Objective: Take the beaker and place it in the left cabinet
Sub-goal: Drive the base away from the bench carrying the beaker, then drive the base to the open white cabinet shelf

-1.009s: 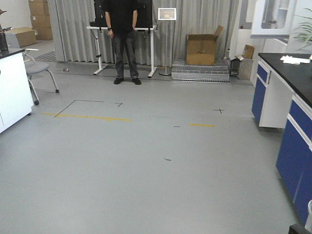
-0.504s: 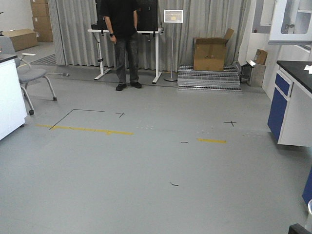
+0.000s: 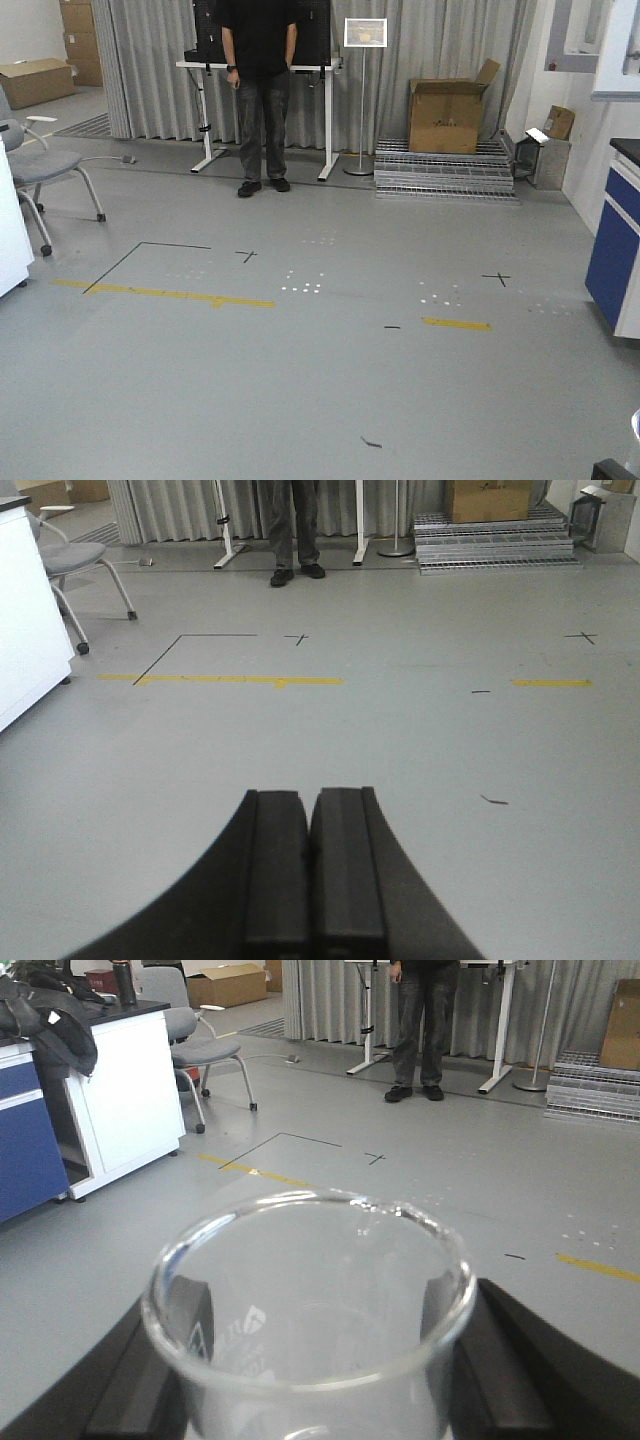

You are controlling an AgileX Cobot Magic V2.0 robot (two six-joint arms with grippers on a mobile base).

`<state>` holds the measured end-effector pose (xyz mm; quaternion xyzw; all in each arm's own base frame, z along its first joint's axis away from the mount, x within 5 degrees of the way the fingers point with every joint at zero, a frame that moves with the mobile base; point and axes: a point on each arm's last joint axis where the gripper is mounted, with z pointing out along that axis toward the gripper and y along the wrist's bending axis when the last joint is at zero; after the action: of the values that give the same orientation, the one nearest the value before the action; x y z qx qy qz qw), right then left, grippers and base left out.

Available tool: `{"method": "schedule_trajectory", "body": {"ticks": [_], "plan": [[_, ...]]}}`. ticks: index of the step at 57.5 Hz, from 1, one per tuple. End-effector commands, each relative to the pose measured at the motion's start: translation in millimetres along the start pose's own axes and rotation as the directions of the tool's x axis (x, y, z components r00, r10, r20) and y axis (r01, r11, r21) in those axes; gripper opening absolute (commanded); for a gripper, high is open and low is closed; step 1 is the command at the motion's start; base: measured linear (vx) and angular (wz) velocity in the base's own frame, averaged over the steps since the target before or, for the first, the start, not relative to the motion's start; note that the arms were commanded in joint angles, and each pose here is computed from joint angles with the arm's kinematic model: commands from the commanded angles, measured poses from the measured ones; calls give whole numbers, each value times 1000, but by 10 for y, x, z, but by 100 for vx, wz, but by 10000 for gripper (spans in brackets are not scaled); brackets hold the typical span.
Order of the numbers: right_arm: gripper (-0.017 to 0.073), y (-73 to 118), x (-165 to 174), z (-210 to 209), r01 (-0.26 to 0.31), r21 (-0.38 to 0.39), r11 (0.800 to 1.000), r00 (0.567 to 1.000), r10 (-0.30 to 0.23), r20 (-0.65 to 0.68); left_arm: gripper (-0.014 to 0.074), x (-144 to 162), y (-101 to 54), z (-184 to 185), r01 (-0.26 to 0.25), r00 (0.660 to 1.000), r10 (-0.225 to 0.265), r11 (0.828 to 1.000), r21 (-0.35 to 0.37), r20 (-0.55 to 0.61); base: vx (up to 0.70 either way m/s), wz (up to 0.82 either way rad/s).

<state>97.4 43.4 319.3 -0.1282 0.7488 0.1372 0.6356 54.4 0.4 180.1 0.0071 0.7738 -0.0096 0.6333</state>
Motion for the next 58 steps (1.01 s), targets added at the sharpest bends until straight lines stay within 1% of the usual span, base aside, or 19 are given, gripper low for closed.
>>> {"method": "schedule_trajectory", "body": {"ticks": [1,23,58], "plan": [[-1,33,-143,-25,23,-34,999,997,-20,75,4,-116,-14,-22,4,995,-6,1000,16,103,63,1],[-1,33,-143,-25,23,-34,999,997,-20,75,4,-116,-14,-22,4,995,-6,1000,16,103,63,-4],[-1,33,-143,-25,23,-34,999,997,-20,75,4,-116,-14,-22,4,995,-6,1000,16,103,64,-13]]}}
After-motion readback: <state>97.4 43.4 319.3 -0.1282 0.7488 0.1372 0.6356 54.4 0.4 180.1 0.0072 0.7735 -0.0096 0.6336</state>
